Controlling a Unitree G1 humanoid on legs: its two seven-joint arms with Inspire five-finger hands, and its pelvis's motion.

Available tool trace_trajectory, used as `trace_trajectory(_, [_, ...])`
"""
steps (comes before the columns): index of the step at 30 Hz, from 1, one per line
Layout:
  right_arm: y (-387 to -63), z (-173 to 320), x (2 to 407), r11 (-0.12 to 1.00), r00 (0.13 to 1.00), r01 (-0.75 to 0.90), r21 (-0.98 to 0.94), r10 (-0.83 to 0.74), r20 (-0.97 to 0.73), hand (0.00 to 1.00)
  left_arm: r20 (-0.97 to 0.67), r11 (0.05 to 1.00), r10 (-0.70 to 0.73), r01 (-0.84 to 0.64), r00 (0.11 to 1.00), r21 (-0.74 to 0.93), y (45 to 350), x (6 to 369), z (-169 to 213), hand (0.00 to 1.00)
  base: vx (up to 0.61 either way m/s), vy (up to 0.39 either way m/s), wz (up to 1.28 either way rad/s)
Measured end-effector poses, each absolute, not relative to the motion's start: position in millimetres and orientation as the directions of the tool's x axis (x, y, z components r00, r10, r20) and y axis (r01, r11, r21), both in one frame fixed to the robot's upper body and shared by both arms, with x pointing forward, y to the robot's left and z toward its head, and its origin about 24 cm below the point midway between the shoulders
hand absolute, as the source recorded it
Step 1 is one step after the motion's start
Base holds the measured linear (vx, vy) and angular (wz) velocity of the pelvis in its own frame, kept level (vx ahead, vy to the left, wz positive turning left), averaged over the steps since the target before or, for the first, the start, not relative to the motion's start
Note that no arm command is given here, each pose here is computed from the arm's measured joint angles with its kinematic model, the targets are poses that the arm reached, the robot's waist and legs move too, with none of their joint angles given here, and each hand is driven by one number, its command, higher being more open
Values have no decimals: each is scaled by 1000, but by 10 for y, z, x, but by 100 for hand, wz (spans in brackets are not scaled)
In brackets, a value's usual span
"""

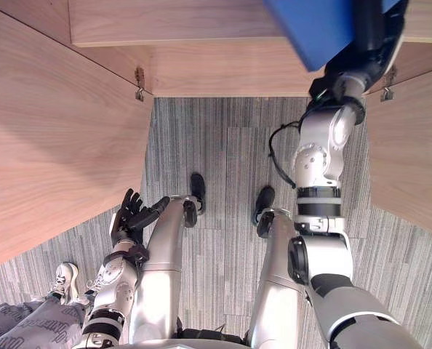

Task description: Walk over to the cabinet, pick up the folder, carry it to the office cabinet, place the folder inside the office cabinet, then close the office cabinet door

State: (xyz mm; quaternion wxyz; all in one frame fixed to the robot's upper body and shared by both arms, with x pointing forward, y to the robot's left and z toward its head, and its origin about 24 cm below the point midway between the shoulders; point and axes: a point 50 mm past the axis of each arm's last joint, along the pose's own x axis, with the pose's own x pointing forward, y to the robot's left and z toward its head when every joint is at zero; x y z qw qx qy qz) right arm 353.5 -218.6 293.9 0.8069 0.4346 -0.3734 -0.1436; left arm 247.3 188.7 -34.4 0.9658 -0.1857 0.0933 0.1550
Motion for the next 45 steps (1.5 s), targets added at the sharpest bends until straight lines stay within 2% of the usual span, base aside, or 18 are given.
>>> trace_trajectory(4, [-2167, 3085, 3575, 522, 682, -95, 847, -586, 438, 100, -249, 868, 280, -355, 927, -348, 1874, 2469, -354, 100, -5, -19, 7])
trace_trajectory(9, [-2088, 3195, 3683, 528, 713, -82, 845, -561, 420, 100, -248, 867, 265, -343, 932, -362, 1828, 2485, -347, 100, -10, -27, 10])
trace_trajectory(12, [-1994, 3254, 3780, 570, 754, -66, 819, -509, 415, 100, -252, 859, 266, -347, 930, -377, 1817, 2493, -350, 100, -11, -31, 6])
trace_trajectory(26, [-1760, 3215, 3942, 699, 831, -44, 714, -371, 414, 100, -299, 854, 286, -384, 911, -353, 1886, 2506, -429, 100, -12, -16, -3])
trace_trajectory(31, [-1645, 3209, 3968, 792, 853, -61, 608, -275, 444, 100, -291, 857, 288, -381, 912, -346, 1916, 2508, -420, 100, -17, -16, -10])
trace_trajectory(42, [-1682, 3079, 4047, 946, 891, -46, 321, -107, 441, 100, -286, 869, 250, -345, 925, -354, 1870, 2544, -418, 100, -13, -15, -8])
trace_trajectory(43, [-1709, 3061, 4045, 961, 891, -46, 272, -84, 446, 0, -284, 872, 245, -338, 927, -354, 1863, 2547, -416, 100, 0, 0, 0])
trace_trajectory(45, [-1795, 3031, 4033, 983, 888, -30, 181, -57, 456, 0, -282, 876, 241, -333, 929, -350, 1858, 2546, -420, 100, 0, 0, 0])
